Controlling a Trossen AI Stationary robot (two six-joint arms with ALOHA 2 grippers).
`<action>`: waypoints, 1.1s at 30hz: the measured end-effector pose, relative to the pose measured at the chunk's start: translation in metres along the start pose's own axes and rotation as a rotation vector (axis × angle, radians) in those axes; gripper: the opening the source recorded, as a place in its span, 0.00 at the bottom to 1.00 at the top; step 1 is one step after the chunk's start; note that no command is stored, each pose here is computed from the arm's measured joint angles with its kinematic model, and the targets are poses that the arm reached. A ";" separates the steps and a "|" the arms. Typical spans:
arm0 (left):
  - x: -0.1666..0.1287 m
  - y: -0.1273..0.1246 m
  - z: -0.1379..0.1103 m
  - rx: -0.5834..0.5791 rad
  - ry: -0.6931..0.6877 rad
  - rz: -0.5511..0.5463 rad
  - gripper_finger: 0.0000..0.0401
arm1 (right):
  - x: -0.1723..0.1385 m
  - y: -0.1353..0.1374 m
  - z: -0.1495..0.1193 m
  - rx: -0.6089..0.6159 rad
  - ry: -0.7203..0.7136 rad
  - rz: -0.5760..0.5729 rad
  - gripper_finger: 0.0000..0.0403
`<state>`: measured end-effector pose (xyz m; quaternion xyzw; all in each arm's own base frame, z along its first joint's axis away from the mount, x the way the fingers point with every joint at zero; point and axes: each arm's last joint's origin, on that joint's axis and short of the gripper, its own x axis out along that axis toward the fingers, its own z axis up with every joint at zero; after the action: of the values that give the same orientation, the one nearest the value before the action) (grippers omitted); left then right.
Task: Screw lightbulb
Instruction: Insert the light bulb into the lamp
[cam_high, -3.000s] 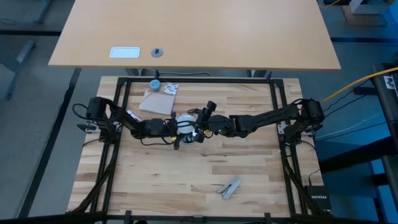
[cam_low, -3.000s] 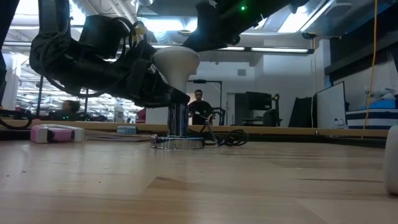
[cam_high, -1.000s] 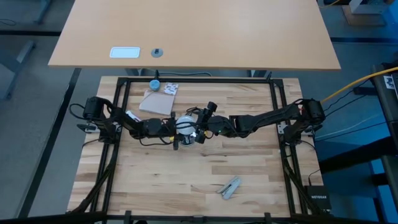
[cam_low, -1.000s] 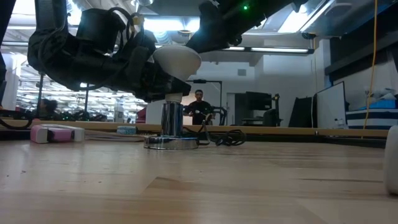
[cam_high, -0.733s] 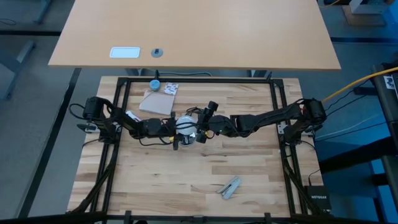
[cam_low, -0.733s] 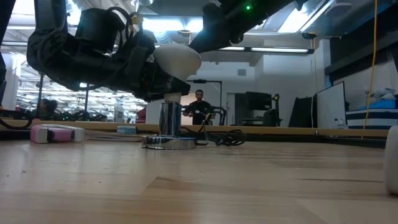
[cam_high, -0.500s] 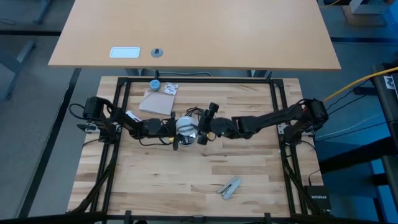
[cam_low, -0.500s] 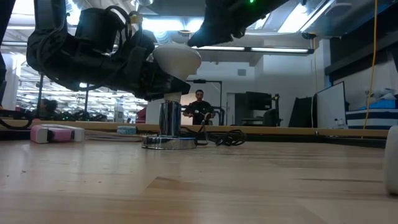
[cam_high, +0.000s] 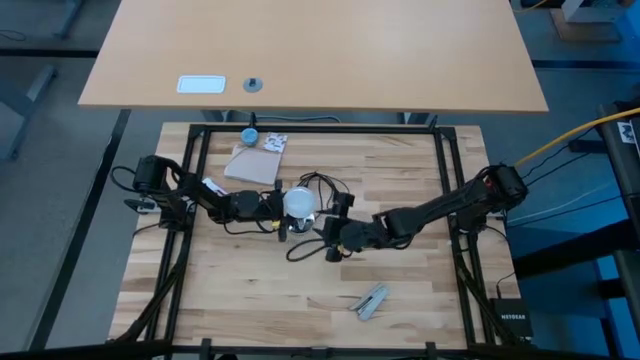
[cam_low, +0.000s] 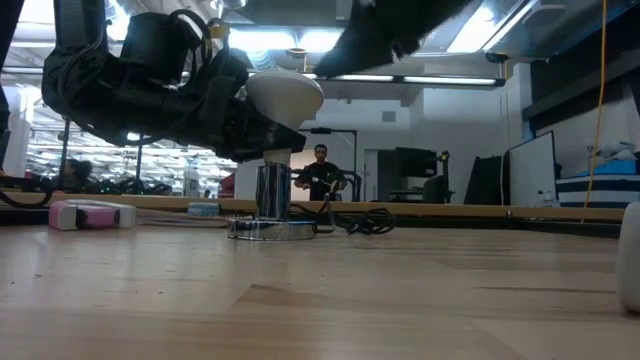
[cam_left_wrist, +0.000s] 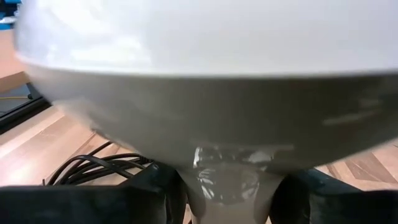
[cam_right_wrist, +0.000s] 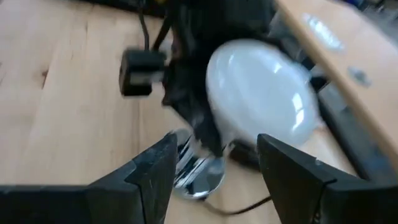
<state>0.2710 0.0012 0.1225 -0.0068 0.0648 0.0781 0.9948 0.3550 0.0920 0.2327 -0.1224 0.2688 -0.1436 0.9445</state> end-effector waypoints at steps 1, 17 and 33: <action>0.000 0.000 0.000 0.000 0.000 0.000 0.38 | 0.003 0.001 -0.003 0.015 0.019 0.008 0.56; 0.000 0.000 -0.001 0.002 0.015 0.000 0.37 | 0.054 0.037 -0.058 -0.036 0.207 0.077 0.56; 0.000 0.000 -0.002 -0.016 0.017 0.001 0.37 | 0.093 -0.012 -0.071 0.106 0.278 -0.024 0.56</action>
<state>0.2706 0.0010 0.1208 -0.0155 0.0724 0.0788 0.9941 0.3891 0.0390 0.1335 -0.0546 0.3875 -0.1844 0.9016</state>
